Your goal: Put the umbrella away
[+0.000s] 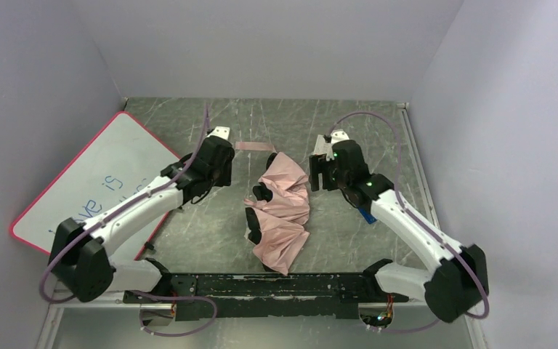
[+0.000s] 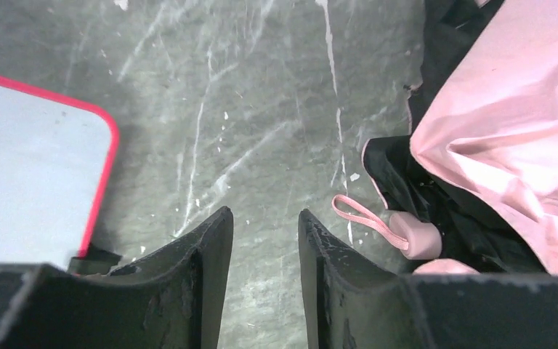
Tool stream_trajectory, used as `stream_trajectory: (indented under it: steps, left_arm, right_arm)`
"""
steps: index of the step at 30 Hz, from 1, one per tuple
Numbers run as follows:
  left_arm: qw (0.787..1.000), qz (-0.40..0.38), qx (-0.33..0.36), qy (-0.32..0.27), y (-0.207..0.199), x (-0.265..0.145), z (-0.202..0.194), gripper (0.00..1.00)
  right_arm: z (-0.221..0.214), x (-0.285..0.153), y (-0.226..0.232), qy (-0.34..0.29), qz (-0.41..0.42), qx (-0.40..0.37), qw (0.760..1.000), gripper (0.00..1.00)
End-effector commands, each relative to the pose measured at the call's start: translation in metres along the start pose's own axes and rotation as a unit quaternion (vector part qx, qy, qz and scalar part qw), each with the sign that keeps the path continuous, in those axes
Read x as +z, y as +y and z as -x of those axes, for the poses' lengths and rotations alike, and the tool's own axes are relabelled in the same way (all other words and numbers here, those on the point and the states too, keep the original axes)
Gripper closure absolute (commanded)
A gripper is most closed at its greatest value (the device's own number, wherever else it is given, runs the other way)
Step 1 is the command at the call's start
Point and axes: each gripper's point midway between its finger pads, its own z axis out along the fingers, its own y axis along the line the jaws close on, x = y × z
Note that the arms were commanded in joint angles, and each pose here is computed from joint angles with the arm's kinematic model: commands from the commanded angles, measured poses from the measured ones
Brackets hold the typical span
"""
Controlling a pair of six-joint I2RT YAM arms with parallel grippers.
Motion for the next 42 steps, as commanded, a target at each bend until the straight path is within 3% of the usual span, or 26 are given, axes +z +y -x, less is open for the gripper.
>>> stream_trajectory:
  steps: [1, 3, 5, 7, 9, 15, 18, 26, 33, 38, 42]
  left_arm:
    - [0.999, -0.004, 0.031, -0.018, 0.012, -0.019, 0.005, 0.57]
    - [0.999, -0.019, 0.032, -0.027, 0.01, -0.024, 0.006, 0.56]
    - [0.999, -0.03, 0.033, -0.032, 0.008, -0.026, 0.005, 0.56]
    - [0.998, -0.04, 0.033, -0.032, 0.006, -0.029, 0.004, 0.56]
    - [0.997, -0.05, 0.037, -0.033, 0.004, -0.031, 0.003, 0.56]
    - [0.995, -0.074, 0.053, -0.031, 0.001, -0.035, -0.004, 0.56]
    - [0.995, -0.082, 0.058, -0.027, -0.001, -0.035, -0.007, 0.56]
    - [0.992, -0.113, 0.06, -0.018, -0.013, -0.033, -0.013, 0.56]
    - [0.991, -0.11, 0.078, -0.027, -0.009, -0.039, -0.007, 0.55]
    - [0.99, -0.107, 0.084, -0.036, -0.006, -0.044, -0.003, 0.54]
    - [0.989, -0.112, 0.087, -0.035, -0.007, -0.046, -0.002, 0.54]
  right_arm:
    - [0.026, -0.023, 0.032, -0.067, 0.115, -0.12, 0.984, 0.2]
    - [0.022, -0.03, 0.055, -0.083, 0.192, -0.178, 0.962, 0.12]
    - [0.014, -0.042, 0.077, -0.112, 0.266, -0.255, 0.923, 0.07]
    - [0.011, -0.052, 0.091, -0.141, 0.308, -0.308, 0.889, 0.05]
    - [0.012, -0.055, 0.097, -0.154, 0.322, -0.33, 0.874, 0.04]
    - [-0.023, -0.045, 0.108, -0.058, 0.398, -0.387, 0.83, 0.04]
    - [-0.04, -0.03, 0.11, -0.024, 0.388, -0.413, 0.823, 0.03]
    - [-0.056, -0.001, 0.124, -0.009, 0.404, -0.432, 0.806, 0.01]
    - [-0.091, 0.043, 0.099, 0.071, 0.356, -0.47, 0.804, 0.02]
    - [-0.11, 0.068, 0.083, 0.106, 0.312, -0.496, 0.803, 0.07]
    - [-0.122, 0.073, 0.08, 0.127, 0.302, -0.504, 0.799, 0.18]
